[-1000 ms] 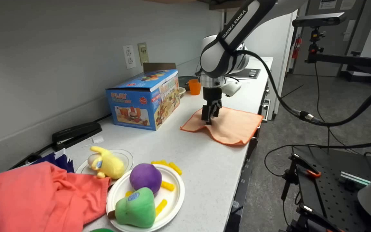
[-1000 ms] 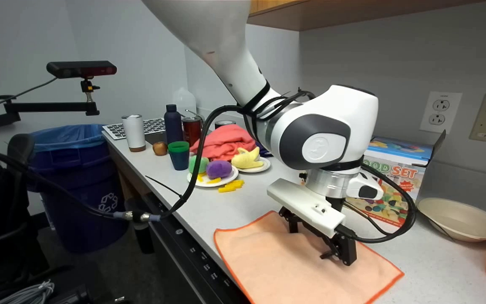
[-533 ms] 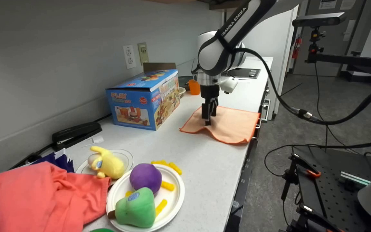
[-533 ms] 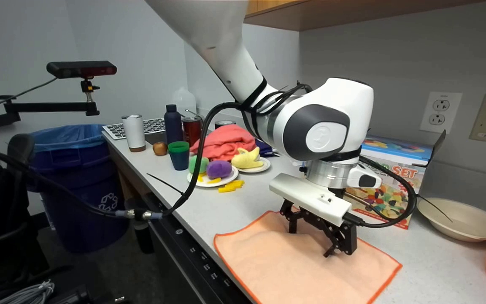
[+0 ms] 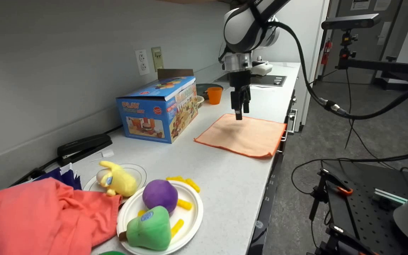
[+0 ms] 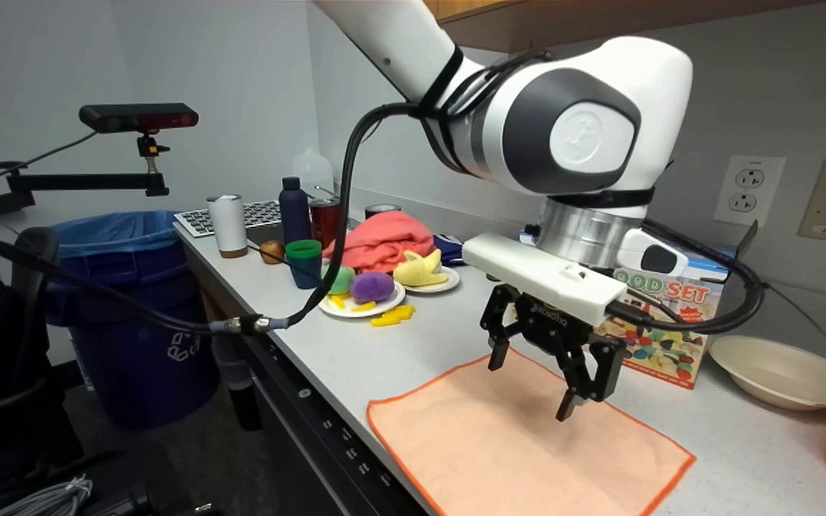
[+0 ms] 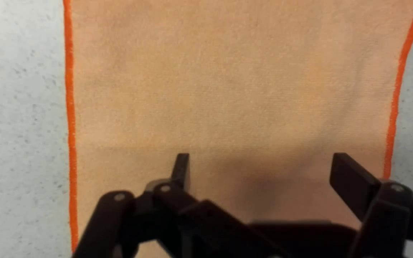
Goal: Unfold the cloth on the counter
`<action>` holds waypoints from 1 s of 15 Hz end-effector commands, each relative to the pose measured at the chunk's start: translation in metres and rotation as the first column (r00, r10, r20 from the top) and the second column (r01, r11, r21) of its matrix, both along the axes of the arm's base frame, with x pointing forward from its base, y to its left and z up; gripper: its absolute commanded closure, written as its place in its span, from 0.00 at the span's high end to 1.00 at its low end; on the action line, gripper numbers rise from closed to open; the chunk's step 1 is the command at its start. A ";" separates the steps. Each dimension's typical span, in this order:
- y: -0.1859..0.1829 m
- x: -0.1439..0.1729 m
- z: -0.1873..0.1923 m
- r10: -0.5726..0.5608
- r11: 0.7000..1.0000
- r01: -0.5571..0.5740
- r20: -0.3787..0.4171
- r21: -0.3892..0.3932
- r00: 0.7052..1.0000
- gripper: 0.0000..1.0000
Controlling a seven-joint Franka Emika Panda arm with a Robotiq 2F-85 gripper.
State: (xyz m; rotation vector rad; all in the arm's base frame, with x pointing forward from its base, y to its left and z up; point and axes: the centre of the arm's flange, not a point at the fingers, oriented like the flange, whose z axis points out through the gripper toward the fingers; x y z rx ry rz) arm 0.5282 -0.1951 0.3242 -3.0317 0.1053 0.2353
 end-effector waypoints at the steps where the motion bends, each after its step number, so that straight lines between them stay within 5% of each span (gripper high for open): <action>1: -0.003 -0.032 0.052 -0.030 0.999 0.029 0.026 0.042 0.999 1.00; 9: 0.004 -0.064 0.090 -0.113 0.988 0.098 0.140 0.116 0.984 1.00; 15: -0.001 -0.058 0.087 -0.124 0.987 0.111 0.116 0.115 0.985 1.00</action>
